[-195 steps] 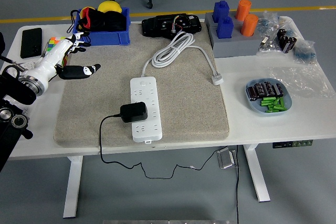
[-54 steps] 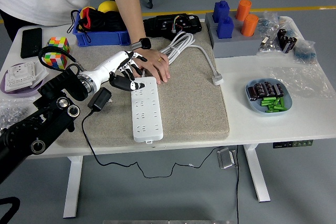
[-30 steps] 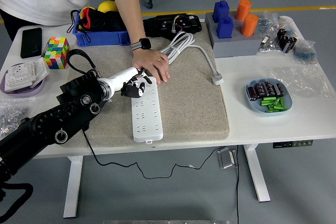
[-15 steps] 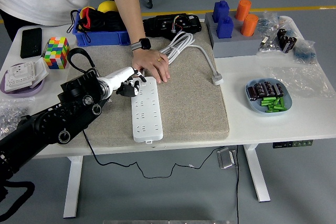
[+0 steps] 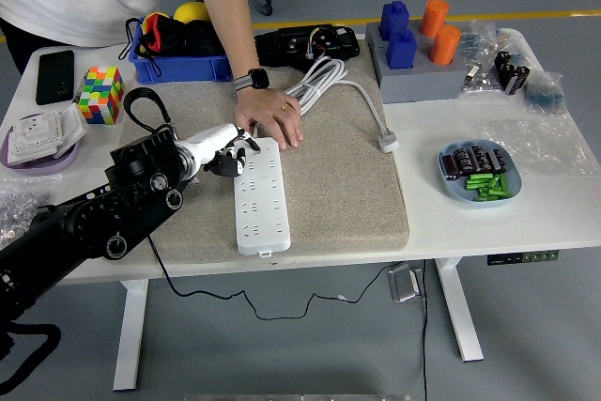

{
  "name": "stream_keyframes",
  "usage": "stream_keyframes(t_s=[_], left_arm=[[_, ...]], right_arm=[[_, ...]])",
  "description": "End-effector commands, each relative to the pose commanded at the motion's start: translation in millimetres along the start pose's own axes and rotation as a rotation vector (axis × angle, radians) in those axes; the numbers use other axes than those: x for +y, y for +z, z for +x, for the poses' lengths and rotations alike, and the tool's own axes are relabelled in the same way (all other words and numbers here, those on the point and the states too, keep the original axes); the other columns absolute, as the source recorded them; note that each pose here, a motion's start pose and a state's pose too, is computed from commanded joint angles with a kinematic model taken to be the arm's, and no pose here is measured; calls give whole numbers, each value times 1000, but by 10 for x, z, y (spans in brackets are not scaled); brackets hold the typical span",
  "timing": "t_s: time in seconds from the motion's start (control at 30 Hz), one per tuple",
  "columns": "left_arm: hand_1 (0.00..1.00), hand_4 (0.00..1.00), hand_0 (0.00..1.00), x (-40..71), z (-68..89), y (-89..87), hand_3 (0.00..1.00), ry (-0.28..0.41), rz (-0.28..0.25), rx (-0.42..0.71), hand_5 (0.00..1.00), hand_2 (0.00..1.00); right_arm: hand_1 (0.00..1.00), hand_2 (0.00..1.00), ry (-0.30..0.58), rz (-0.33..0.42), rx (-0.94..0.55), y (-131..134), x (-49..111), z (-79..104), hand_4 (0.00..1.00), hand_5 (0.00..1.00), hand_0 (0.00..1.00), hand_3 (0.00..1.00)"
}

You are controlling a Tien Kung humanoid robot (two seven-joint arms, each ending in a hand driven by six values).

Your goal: Pull the plug out,throw it away,press the button

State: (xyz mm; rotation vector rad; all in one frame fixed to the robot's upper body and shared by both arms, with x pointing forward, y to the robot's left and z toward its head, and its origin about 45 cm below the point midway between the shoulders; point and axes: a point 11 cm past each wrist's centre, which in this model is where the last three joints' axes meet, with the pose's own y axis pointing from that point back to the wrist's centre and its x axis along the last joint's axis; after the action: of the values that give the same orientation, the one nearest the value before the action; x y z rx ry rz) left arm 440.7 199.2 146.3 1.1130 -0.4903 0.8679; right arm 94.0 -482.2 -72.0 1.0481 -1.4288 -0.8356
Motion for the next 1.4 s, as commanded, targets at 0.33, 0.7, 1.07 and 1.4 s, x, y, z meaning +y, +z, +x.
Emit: stream_keyframes(t_s=[0.33,0.7,1.07,1.4], left_arm=[[2,2,14,116,282,106,722,86,-70,61,2,95],[170,383,205,479,778,-41,755,293,-152,159,2,320],[848,824,835,823,969,-625,868,464,-132,324,235,829],[934,850,908,1113,1094,-1115,914,606,-77,411,361,913]], right_arm=[[700,711,-2,2,-4,-7,0,-11,781,632,750,723],[700,711,-3,1,-7,3,-2,-23,781,635,750,723],[700,711,-3,7,-11,-31,1,-20,781,633,750,723],[700,711,-3,7,-10,-35,1,-21,781,634,750,723]])
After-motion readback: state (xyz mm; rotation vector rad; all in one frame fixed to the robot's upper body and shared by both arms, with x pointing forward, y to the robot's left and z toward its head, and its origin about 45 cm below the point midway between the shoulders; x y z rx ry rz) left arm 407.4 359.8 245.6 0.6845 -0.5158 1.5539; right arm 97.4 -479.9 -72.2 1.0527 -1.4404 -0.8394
